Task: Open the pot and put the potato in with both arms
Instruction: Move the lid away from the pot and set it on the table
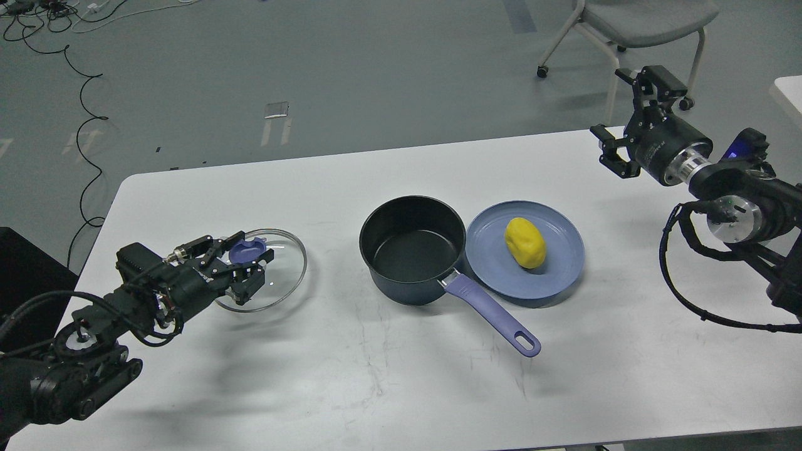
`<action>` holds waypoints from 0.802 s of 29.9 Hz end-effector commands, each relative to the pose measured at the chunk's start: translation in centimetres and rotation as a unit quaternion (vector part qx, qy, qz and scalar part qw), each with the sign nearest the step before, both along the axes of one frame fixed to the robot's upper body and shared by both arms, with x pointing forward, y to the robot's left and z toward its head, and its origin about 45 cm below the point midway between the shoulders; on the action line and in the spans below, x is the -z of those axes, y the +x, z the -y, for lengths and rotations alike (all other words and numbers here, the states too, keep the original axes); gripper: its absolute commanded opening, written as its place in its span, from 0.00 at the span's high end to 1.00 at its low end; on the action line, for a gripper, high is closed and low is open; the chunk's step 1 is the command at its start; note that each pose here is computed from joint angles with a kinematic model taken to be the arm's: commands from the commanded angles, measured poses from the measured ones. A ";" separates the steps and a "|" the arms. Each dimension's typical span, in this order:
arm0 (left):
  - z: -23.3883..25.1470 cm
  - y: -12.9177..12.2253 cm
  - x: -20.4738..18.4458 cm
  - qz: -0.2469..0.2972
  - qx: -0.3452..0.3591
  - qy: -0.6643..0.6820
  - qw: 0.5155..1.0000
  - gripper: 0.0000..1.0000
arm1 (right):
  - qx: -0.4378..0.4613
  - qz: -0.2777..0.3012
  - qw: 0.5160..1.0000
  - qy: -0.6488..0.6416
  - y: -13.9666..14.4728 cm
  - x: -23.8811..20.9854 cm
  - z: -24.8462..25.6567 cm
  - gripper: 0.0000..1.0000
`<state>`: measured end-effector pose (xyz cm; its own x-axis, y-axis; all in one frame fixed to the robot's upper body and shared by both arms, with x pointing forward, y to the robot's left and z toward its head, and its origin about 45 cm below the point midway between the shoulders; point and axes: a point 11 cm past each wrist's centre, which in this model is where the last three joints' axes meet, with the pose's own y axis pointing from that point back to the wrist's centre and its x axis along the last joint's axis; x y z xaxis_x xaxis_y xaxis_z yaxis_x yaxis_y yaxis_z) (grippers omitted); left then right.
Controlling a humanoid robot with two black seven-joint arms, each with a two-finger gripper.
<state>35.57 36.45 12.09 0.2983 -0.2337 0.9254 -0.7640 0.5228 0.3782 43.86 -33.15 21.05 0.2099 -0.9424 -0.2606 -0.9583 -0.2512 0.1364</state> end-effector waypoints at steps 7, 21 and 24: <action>0.6 -0.4 1.2 -0.009 -0.002 -0.005 1.000 0.55 | 0.000 -0.001 1.000 0.000 0.0 0.1 0.0 0.00; 0.7 -0.5 1.3 -0.012 -0.007 -0.012 1.000 0.24 | 0.000 -0.001 1.000 0.001 0.0 0.1 0.0 0.00; 0.6 -0.9 1.8 -0.020 -0.012 -0.014 1.000 0.21 | 0.000 -0.002 1.000 0.000 0.0 0.1 0.0 0.00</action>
